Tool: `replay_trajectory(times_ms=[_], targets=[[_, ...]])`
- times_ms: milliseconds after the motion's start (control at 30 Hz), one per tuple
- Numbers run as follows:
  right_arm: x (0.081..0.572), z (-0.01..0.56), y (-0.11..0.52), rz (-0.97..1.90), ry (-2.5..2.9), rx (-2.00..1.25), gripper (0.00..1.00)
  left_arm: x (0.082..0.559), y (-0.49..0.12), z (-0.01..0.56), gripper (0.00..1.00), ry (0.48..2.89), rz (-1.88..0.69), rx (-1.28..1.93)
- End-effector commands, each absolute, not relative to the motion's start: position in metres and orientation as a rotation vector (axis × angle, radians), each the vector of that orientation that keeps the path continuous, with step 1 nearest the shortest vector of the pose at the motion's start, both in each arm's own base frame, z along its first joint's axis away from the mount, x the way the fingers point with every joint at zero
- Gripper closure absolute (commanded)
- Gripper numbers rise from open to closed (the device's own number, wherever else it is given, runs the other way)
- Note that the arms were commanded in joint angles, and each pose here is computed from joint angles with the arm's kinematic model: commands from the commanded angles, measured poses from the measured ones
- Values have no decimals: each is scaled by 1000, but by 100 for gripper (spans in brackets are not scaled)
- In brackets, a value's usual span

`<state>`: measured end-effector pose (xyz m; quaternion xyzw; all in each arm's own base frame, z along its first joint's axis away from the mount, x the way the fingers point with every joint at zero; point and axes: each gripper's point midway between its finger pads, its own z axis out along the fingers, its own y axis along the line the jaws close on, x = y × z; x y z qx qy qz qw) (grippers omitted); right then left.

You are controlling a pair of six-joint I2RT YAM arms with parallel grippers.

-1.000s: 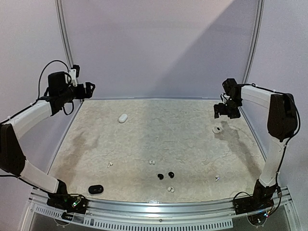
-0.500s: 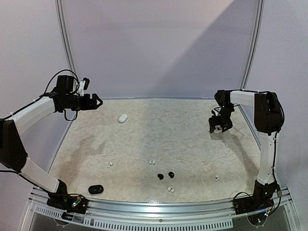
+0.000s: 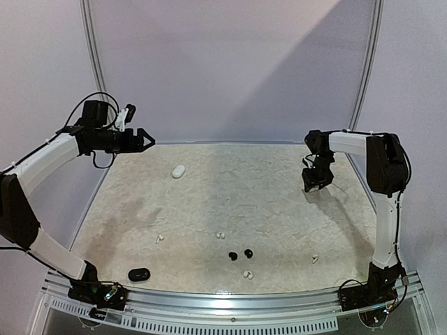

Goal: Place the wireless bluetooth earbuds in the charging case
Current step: Pick up the charging case from the corner of the board, then pass from the right arm to the left

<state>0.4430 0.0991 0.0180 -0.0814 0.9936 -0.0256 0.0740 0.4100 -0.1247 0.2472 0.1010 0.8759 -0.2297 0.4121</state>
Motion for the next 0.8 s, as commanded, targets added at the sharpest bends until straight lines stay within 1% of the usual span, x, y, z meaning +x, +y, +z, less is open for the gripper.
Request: replay_trajectory(times_ms=[0,100,133,200,267,333,400,533,667,767], targets=[[472,101,169,-75,2603,-454,66,390,-177,270,10,2149,-744,477],[472,184,240,-15,2254,-583,67,379,-207,288,12,2099,-843,566],[467,212,266,30,2142,-603,67,375,-217,294,13,2083,-878,588],[448,259,317,107,1947,-647,64,369,-236,305,15,2047,-953,628],[433,293,352,151,1809,-674,64,364,-253,317,19,2007,-1026,653],[421,316,381,172,1715,-695,65,363,-266,330,25,1956,-1068,677],[410,332,406,205,1652,-721,66,362,-276,338,29,1922,-1086,697],[390,344,445,215,1557,-798,66,365,-288,344,33,1890,-1101,706],[381,351,460,201,1509,-852,66,363,-299,357,36,1823,-1131,738],[381,354,464,204,1507,-853,67,361,-305,363,35,1791,-1121,763]])
